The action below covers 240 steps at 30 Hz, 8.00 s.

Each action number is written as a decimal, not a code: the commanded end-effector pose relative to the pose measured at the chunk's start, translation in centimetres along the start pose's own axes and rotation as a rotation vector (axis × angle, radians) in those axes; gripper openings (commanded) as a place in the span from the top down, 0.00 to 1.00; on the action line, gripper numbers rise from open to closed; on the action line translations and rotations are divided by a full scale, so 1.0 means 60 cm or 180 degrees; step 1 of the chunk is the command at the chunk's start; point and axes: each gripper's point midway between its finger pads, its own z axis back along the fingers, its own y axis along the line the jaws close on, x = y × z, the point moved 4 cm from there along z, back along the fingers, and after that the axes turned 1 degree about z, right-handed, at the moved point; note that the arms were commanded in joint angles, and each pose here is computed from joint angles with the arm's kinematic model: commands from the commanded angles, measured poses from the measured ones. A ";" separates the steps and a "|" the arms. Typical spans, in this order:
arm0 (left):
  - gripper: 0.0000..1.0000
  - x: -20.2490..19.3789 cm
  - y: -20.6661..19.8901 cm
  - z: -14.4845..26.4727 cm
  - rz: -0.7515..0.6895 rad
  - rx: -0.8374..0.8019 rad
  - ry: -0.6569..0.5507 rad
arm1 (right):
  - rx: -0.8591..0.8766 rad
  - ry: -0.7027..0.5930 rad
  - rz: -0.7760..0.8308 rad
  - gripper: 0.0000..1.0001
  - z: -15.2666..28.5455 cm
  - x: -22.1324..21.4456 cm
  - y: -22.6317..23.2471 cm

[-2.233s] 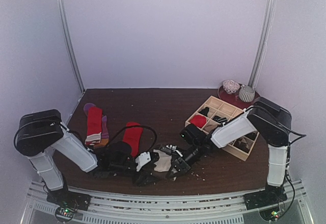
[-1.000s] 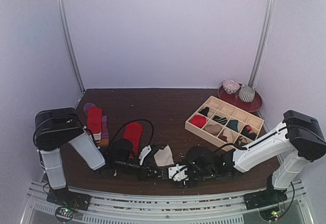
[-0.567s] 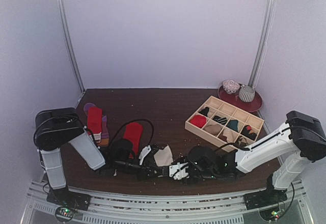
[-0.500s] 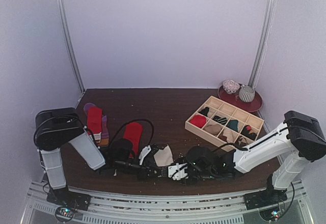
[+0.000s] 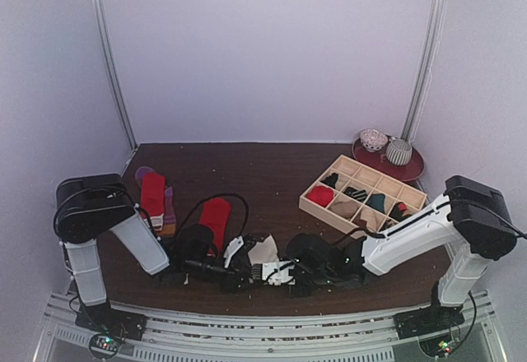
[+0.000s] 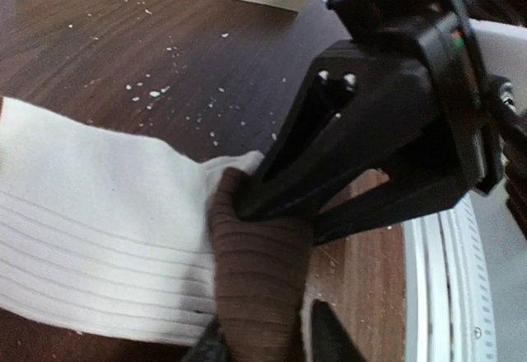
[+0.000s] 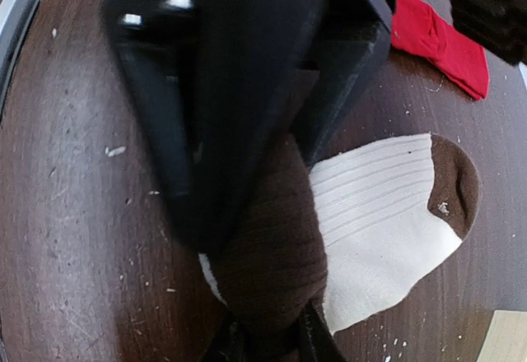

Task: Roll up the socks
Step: Roll the sock at the center of the board.

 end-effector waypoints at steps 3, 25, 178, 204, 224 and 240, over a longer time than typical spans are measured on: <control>0.53 -0.051 0.006 0.056 -0.0017 0.0576 0.0510 | 0.1069 0.0478 -0.0874 0.85 -0.014 -0.046 0.055; 0.43 0.013 -0.066 0.049 -0.1336 0.0626 0.0043 | 0.2236 0.1265 -0.2550 0.84 -0.018 -0.027 0.044; 1.00 -0.177 0.012 0.008 0.0593 0.0460 0.1774 | 0.0372 -0.0653 -0.1040 0.47 0.071 -0.035 0.014; 0.36 0.145 -0.068 0.051 -0.1696 0.0739 -0.0466 | 0.2367 0.0073 -0.3219 0.80 0.017 -0.090 0.068; 0.51 0.041 -0.051 -0.031 -0.1632 0.0330 0.0068 | 0.2827 0.0419 -0.3956 0.79 -0.007 -0.119 0.049; 1.00 -0.060 -0.001 -0.047 -0.0540 0.0521 0.0927 | 0.1857 -0.0157 -0.3212 0.54 0.044 -0.061 -0.062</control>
